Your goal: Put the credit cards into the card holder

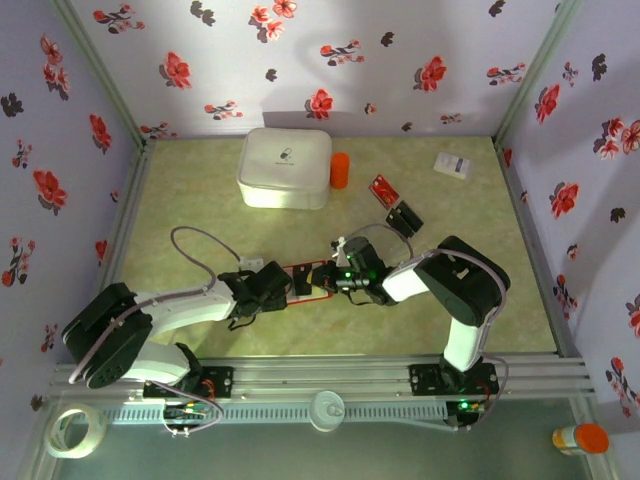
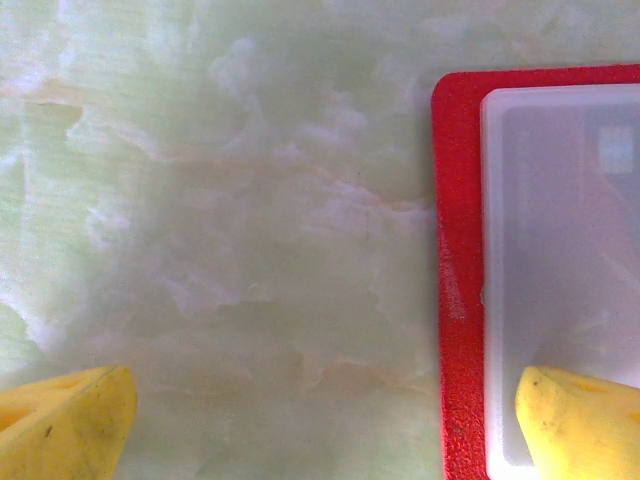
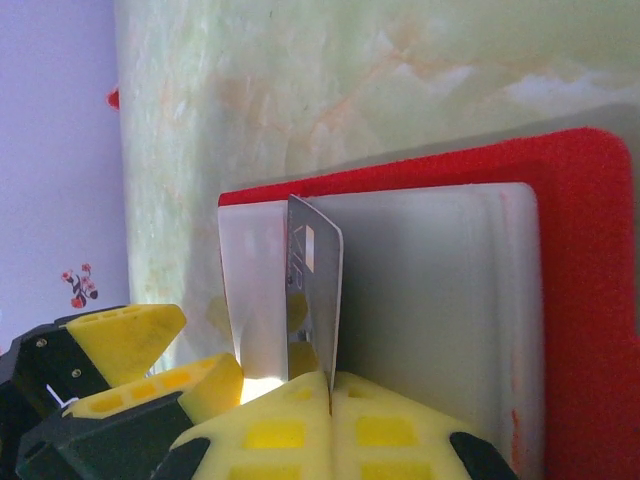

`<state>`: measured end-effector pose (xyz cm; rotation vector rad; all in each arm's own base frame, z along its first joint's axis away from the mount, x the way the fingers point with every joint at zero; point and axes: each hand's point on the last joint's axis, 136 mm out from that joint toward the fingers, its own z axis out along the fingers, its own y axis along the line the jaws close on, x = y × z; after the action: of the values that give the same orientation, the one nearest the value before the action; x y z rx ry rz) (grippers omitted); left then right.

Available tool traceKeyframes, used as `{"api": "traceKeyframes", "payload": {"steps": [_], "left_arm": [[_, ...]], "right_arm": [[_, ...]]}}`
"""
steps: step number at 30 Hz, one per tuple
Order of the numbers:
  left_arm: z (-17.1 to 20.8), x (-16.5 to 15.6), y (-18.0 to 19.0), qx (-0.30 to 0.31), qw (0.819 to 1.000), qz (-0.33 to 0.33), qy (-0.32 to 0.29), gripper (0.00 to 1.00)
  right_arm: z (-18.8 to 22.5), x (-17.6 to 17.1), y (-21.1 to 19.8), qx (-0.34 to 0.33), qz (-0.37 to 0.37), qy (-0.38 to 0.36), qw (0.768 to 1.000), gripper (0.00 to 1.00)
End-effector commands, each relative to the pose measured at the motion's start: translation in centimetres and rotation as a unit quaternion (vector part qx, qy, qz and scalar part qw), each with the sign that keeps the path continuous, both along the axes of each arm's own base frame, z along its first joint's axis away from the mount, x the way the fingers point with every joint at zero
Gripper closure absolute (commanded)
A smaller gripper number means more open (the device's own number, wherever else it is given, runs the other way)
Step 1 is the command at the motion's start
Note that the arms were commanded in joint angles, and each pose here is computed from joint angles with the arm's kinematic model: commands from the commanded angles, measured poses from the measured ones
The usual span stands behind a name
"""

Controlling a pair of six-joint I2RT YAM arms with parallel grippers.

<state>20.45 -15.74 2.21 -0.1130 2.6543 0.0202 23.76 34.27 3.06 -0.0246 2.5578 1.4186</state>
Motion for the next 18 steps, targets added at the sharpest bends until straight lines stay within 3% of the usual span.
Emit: {"api": "traceKeyframes", "payload": {"steps": [1, 18], "left_arm": [[-1.5, -1.95, 2.49, 0.05, 0.998, 0.002, 0.034, 0.02], [-1.64, -1.99, 2.49, 0.049, 0.998, 0.001, 0.034, 0.02]], "right_arm": [[-2.01, -1.59, -1.12, -0.047, 0.02, 0.028, 0.998, 1.0], [-2.23, -2.42, -1.5, -0.07, 0.046, 0.034, 0.996, 1.0]]}}
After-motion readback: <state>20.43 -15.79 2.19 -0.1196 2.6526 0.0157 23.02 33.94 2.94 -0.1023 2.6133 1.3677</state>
